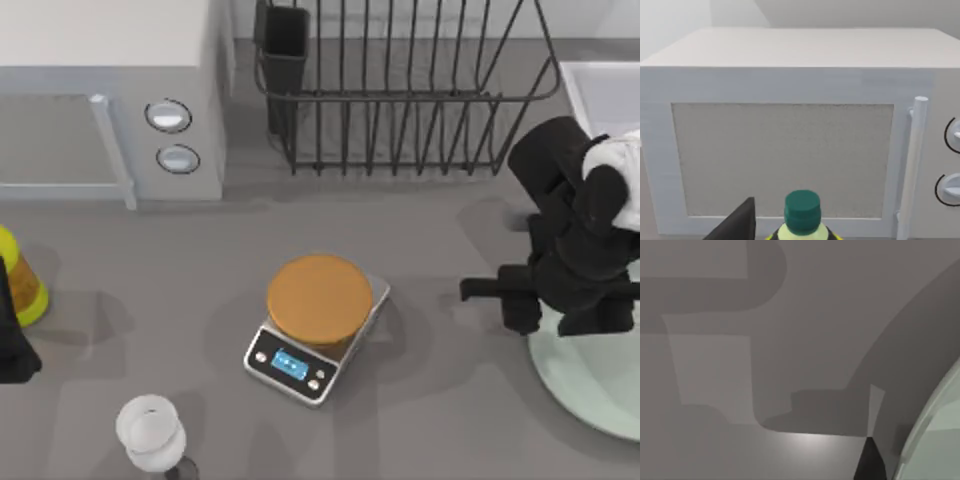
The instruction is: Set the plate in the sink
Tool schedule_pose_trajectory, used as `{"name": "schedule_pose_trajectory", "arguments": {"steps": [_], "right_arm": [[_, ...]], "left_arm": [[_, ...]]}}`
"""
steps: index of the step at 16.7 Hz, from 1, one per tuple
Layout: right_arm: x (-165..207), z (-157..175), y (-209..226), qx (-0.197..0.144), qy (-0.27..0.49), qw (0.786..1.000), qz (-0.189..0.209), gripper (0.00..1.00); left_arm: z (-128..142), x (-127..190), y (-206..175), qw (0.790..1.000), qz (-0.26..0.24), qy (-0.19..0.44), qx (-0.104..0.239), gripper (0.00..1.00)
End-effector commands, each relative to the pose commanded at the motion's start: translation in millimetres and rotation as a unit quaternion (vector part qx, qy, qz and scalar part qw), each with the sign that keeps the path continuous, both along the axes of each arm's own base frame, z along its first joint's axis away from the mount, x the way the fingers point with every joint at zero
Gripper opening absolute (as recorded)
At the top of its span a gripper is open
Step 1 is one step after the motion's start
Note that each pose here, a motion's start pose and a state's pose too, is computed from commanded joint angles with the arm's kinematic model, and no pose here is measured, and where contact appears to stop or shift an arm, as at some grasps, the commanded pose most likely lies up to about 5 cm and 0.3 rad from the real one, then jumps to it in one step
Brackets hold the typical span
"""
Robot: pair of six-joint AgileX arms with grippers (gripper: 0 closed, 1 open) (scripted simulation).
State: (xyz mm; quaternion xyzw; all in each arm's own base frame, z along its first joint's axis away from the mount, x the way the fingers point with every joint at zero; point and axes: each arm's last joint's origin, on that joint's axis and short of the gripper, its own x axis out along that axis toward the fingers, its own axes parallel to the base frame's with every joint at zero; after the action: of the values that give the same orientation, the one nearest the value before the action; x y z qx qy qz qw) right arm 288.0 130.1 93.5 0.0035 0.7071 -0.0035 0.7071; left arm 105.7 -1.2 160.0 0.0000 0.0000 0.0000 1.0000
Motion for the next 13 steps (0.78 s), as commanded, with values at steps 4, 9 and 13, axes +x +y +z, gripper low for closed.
{"name": "schedule_pose_trajectory", "arguments": {"steps": [4,9,13], "right_arm": [[0.0,0.0,0.0,0.0,0.0,1.0,0.0,0.0],[12.4,33.9,1.3,0.017,-0.047,0.999,-0.006,0.0],[31.2,75.6,11.0,0.015,-0.042,0.999,-0.006,0.0]], "left_arm": [[0.0,0.0,0.0,1.0,0.0,0.0,0.0,1.0],[0.0,0.0,0.0,1.0,0.0,0.0,0.0,1.0],[0.0,0.0,0.0,1.0,0.0,0.0,0.0,1.0]]}}
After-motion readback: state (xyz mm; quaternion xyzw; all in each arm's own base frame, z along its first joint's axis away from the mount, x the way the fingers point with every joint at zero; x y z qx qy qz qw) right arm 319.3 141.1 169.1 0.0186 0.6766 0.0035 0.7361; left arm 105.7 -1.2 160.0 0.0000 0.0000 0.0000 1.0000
